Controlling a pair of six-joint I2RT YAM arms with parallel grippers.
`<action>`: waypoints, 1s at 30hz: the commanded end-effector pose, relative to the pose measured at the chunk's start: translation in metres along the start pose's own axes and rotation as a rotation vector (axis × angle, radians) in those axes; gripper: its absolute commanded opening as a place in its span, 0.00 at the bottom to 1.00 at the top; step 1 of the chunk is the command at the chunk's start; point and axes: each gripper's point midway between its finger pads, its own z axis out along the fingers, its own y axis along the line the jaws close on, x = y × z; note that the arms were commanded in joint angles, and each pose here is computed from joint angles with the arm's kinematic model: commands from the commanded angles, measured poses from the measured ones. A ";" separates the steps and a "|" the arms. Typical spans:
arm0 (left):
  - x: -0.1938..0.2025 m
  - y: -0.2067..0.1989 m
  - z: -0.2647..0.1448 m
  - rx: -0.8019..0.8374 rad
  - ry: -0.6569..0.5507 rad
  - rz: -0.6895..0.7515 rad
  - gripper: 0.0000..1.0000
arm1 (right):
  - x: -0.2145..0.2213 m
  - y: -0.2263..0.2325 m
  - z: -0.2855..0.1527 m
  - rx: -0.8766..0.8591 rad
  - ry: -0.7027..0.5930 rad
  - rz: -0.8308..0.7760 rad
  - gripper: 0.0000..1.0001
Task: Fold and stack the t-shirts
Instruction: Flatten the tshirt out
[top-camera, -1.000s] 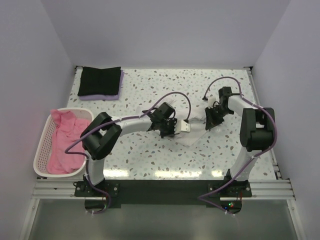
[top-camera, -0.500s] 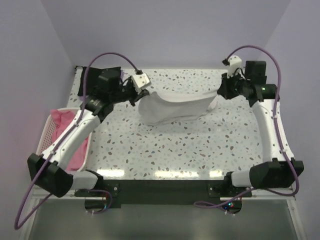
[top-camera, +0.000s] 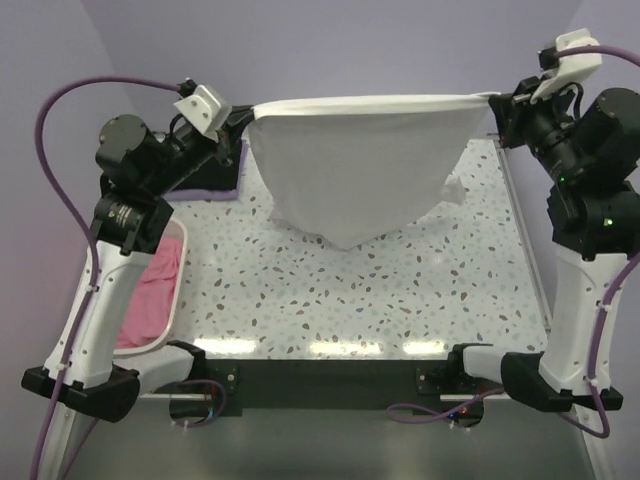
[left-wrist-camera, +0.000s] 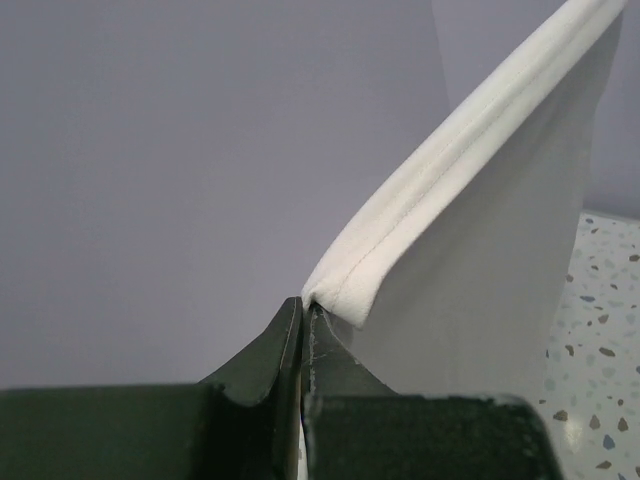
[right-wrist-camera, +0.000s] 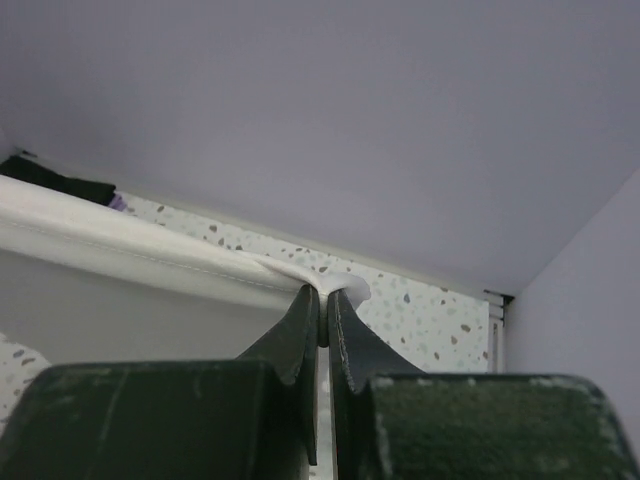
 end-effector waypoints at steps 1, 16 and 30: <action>-0.072 0.023 -0.029 -0.132 -0.149 0.043 0.00 | -0.058 -0.019 -0.042 0.138 -0.181 -0.017 0.00; -0.101 0.038 -0.041 -0.212 -0.207 0.088 0.00 | -0.085 -0.026 -0.044 0.175 -0.267 -0.046 0.00; -0.112 0.031 -0.096 -0.312 -0.239 0.054 0.00 | -0.096 0.007 -0.120 0.091 -0.374 -0.200 0.00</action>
